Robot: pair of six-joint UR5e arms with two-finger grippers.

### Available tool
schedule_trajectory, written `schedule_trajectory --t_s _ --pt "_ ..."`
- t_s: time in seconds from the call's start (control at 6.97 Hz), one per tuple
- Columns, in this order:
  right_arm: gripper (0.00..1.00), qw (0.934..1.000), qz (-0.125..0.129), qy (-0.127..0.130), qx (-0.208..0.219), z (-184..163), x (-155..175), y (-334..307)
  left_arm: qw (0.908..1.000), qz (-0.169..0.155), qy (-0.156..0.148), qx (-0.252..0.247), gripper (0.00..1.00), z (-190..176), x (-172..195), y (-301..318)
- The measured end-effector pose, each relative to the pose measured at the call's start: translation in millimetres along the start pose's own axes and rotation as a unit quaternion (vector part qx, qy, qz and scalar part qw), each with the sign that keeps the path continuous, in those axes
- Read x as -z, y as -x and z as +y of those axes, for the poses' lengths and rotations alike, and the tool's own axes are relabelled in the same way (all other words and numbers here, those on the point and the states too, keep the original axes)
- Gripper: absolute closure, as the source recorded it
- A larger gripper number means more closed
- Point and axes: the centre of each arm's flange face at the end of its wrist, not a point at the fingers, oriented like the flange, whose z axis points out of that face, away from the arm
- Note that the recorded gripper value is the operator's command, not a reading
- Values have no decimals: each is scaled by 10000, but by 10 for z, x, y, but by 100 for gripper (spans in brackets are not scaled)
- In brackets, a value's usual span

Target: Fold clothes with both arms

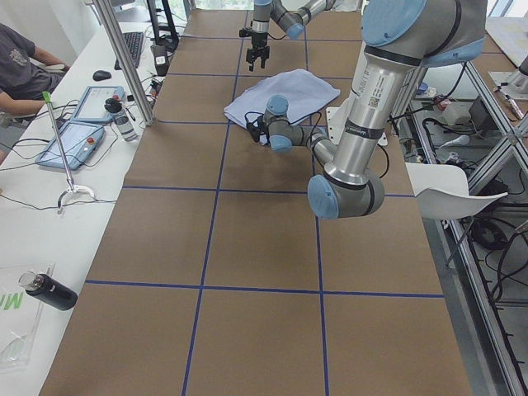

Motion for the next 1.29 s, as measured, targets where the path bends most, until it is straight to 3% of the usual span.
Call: schedule_trajectory --t_s 0.14,0.72,1.0,1.29 --pt "0 10000 9 3 -3 1 -10 -2 10000 -9 -4 10 100 -5 -11 2" --pt "0 10000 -9 15 -20 18 -23 50 9999 24 -68 -89 100 -103 36 -32" --pt "0 10000 -16 18 -35 20 -28 62 9973 150 -493 -518 100 -704 232 -254" --pt "0 10000 -19 32 -31 40 -33 65 9905 102 -1127 -777 100 -1658 204 -823"
